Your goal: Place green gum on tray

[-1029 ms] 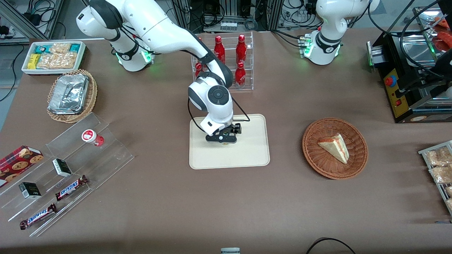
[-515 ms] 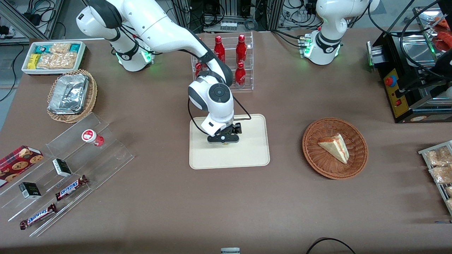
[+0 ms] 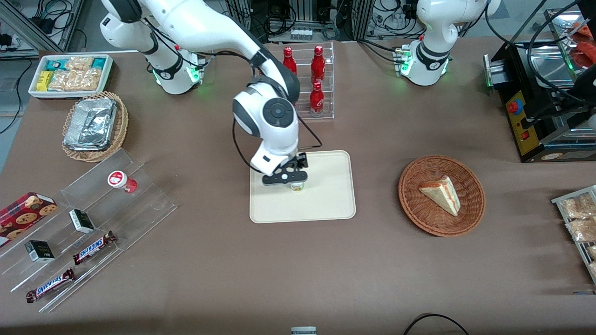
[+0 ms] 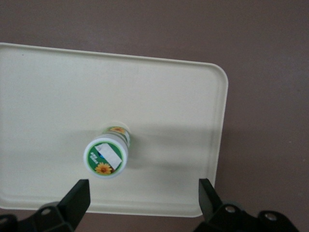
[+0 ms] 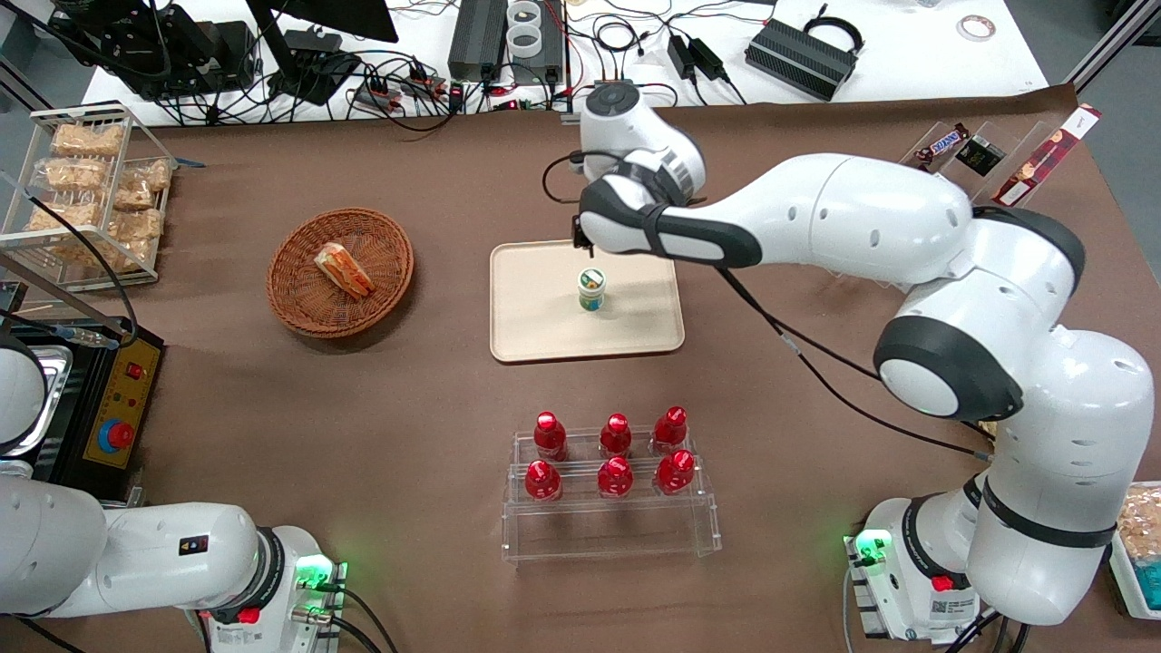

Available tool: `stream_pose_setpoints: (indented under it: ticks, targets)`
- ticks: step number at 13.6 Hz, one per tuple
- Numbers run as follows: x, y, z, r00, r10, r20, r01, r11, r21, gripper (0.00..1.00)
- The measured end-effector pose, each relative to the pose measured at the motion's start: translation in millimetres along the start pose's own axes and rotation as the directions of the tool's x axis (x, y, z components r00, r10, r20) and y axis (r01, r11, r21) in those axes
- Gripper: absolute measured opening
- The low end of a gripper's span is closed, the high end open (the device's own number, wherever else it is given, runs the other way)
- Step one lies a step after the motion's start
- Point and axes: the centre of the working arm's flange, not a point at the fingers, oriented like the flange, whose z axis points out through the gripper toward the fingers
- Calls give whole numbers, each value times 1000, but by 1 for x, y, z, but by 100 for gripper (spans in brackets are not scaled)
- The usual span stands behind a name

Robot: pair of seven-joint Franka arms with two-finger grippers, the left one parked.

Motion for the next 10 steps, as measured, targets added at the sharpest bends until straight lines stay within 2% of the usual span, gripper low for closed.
stream_pose_setpoints:
  ticks: [5, 7, 10]
  targets:
    - [29, 81, -44, 996, -82, 42, 82, 997, 0, 100]
    - [41, 120, -56, 994, -93, 63, 91, 995, 38, 100]
    - [58, 197, -73, 993, -96, 63, 91, 993, 71, 100]
